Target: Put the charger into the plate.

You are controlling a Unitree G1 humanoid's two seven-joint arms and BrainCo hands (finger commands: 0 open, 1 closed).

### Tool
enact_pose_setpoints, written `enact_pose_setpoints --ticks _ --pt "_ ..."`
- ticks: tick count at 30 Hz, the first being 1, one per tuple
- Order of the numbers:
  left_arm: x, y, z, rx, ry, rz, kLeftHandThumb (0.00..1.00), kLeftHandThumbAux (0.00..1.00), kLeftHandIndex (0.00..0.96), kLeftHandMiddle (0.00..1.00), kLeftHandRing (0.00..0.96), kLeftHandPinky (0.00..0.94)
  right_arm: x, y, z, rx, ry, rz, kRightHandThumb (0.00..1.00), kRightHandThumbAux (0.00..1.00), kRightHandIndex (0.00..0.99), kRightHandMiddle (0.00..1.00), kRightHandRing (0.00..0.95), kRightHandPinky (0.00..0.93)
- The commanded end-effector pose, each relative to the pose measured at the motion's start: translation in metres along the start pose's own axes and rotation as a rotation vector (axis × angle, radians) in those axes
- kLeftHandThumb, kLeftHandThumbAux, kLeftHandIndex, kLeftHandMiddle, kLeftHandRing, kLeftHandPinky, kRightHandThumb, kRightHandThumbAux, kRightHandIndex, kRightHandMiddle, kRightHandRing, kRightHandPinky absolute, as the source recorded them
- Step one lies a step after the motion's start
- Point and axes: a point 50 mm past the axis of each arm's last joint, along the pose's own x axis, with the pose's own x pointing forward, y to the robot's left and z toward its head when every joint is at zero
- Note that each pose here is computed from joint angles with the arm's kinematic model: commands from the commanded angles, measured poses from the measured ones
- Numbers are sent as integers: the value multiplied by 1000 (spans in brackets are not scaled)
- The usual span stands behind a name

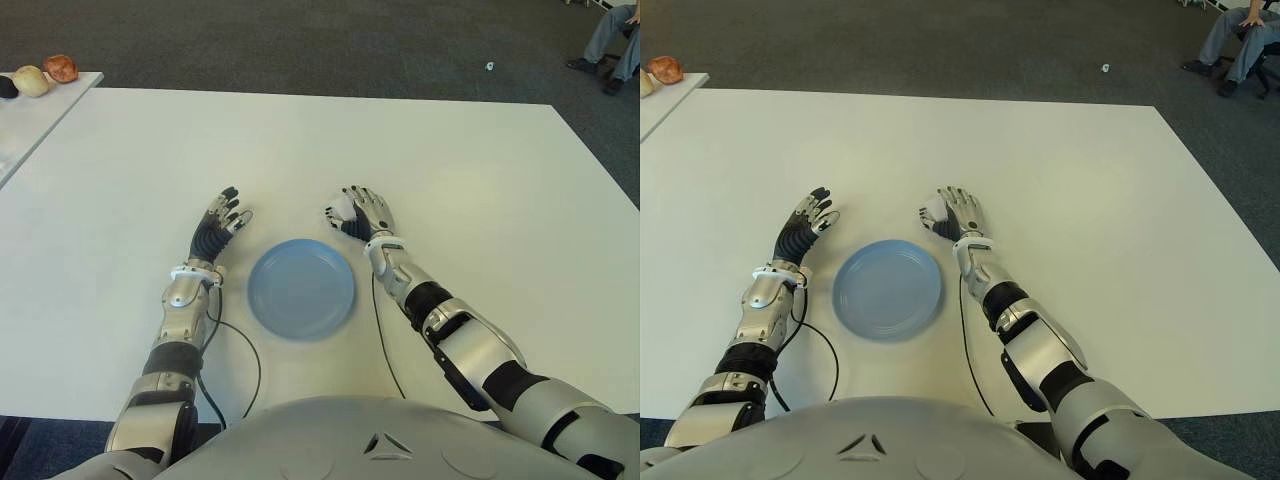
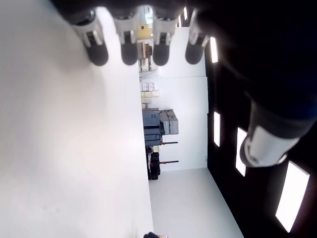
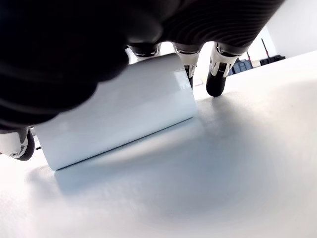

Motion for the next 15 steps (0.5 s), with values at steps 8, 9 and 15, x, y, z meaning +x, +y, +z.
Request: enact_pose_setpoints --ticks 8,9,15 --pt "-4 6 -1 20 14 -7 0 566 0 34 6 0 -12 16 -10 4 8 50 222 289 0 0 0 13" --pt "-4 7 -1 21 14 -7 0 565 0 33 6 0 -12 16 -11 7 7 48 222 288 0 0 0 14" --pt "-4 9 -1 19 15 -4 0 567 0 31 6 0 -13 17 -12 17 3 32 224 287 0 0 0 18"
